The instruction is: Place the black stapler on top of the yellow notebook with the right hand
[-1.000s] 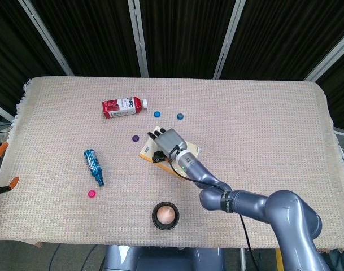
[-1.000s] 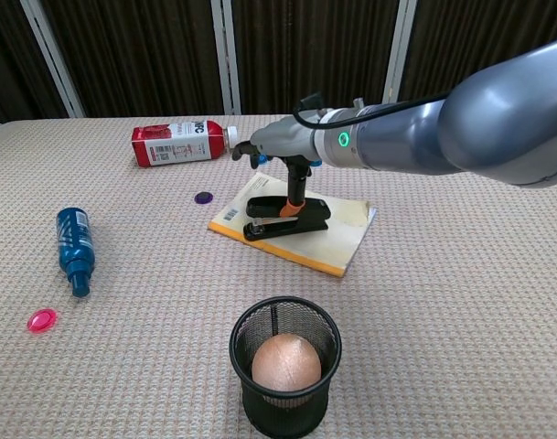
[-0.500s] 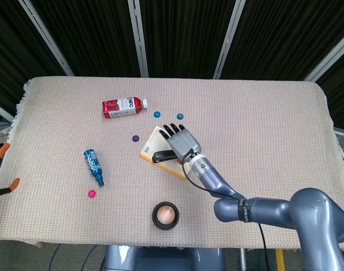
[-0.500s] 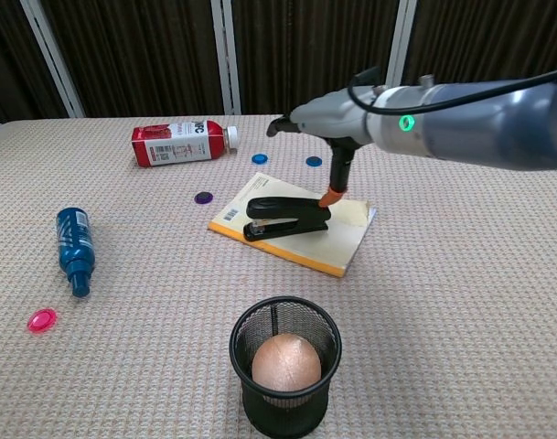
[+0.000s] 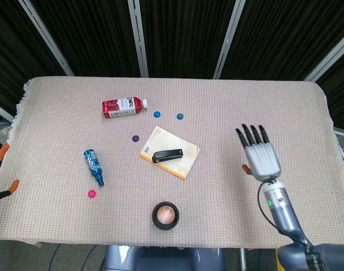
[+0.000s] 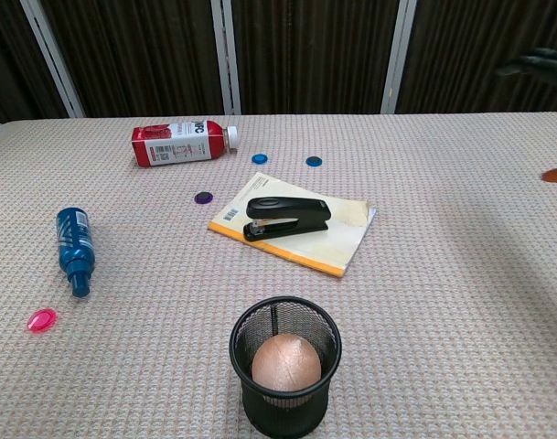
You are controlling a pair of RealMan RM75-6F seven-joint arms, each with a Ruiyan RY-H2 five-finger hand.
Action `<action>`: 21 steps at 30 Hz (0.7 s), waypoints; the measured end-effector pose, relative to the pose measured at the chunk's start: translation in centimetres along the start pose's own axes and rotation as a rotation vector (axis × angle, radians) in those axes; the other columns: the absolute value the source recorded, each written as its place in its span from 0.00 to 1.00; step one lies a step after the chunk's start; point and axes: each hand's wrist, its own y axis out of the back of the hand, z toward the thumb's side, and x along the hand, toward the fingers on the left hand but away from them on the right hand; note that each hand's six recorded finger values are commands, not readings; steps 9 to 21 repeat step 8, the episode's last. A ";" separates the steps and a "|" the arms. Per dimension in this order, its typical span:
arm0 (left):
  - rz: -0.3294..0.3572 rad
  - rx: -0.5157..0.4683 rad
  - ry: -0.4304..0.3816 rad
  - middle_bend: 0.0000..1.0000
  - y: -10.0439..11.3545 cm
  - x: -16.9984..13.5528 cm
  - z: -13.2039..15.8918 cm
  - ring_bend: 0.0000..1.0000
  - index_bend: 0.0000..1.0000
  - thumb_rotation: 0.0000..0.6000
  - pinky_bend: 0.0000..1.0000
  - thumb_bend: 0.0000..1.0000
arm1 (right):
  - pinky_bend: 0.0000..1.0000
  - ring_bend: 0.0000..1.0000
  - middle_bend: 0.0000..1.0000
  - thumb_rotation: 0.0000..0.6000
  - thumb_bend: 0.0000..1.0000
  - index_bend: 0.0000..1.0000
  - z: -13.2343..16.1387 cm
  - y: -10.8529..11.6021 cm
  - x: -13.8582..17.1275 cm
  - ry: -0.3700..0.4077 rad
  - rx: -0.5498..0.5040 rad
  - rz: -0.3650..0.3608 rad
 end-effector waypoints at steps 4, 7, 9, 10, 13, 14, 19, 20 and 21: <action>0.035 0.000 -0.015 0.00 0.5 -0.6 0.3 0.00 0.00 1.00 0.16 0.30 | 0.00 0.00 0.00 1.00 0.12 0.00 -4.9 -1.8 3.4 -0.114 -0.029 -0.028; 0.063 0.002 -0.021 0.00 0.8 -1.1 0.5 0.00 0.00 1.00 0.16 0.30 | 0.00 0.00 0.00 1.00 0.13 0.00 -7.6 -3.0 5.2 -0.166 -0.013 -0.052; 0.070 0.003 -0.022 0.00 0.8 -1.4 0.5 0.00 0.00 1.00 0.16 0.30 | 0.00 0.00 0.00 1.00 0.13 0.01 -8.4 -3.4 5.9 -0.184 0.000 -0.062; 0.070 0.003 -0.022 0.00 0.8 -1.4 0.5 0.00 0.00 1.00 0.16 0.30 | 0.00 0.00 0.00 1.00 0.13 0.01 -8.4 -3.4 5.9 -0.184 0.000 -0.062; 0.070 0.003 -0.022 0.00 0.8 -1.4 0.5 0.00 0.00 1.00 0.16 0.30 | 0.00 0.00 0.00 1.00 0.13 0.01 -8.4 -3.4 5.9 -0.184 0.000 -0.062; 0.070 0.003 -0.022 0.00 0.8 -1.4 0.5 0.00 0.00 1.00 0.16 0.30 | 0.00 0.00 0.00 1.00 0.13 0.01 -8.4 -3.4 5.9 -0.184 0.000 -0.062; 0.070 0.003 -0.022 0.00 0.8 -1.4 0.5 0.00 0.00 1.00 0.16 0.30 | 0.00 0.00 0.00 1.00 0.13 0.01 -8.4 -3.4 5.9 -0.184 0.000 -0.062; 0.070 0.003 -0.022 0.00 0.8 -1.4 0.5 0.00 0.00 1.00 0.16 0.30 | 0.00 0.00 0.00 1.00 0.13 0.01 -8.4 -3.4 5.9 -0.184 0.000 -0.062; 0.070 0.003 -0.022 0.00 0.8 -1.4 0.5 0.00 0.00 1.00 0.16 0.30 | 0.00 0.00 0.00 1.00 0.13 0.01 -8.4 -3.4 5.9 -0.184 0.000 -0.062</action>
